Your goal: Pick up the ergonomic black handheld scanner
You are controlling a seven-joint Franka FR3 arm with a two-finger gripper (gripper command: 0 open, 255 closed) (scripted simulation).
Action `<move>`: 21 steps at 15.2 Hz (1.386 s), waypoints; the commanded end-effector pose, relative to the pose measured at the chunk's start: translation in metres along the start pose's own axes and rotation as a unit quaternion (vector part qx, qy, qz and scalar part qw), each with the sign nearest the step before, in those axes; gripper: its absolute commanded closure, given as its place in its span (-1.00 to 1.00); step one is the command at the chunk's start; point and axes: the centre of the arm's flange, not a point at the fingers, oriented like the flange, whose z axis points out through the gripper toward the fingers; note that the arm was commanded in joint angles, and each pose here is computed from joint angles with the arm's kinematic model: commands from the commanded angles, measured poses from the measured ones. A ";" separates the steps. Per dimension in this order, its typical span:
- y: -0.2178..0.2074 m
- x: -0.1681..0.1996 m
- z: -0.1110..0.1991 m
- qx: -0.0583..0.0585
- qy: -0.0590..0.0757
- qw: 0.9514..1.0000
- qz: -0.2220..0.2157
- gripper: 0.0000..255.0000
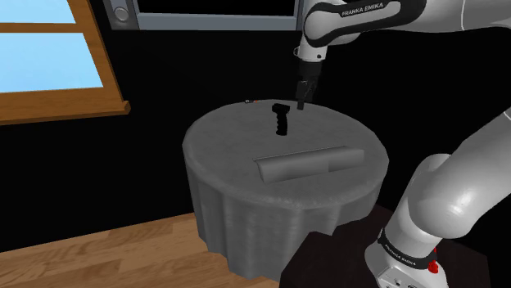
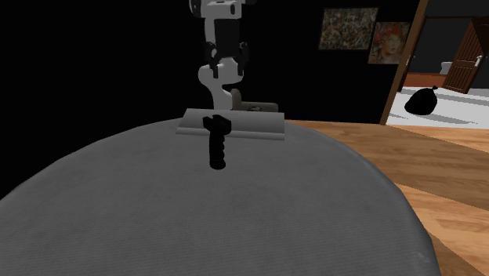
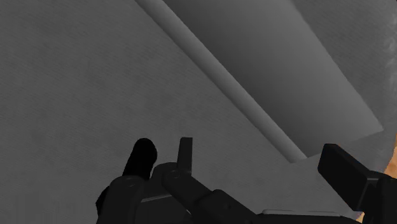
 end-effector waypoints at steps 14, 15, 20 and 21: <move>0.126 0.136 0.058 -0.001 -0.010 1.000 -0.023 -1.00; 0.126 0.136 0.063 -0.001 -0.010 1.000 -0.023 -1.00; 0.126 0.136 0.090 -0.001 -0.010 1.000 -0.023 -1.00; 0.126 0.136 0.095 -0.001 -0.010 1.000 -0.023 -1.00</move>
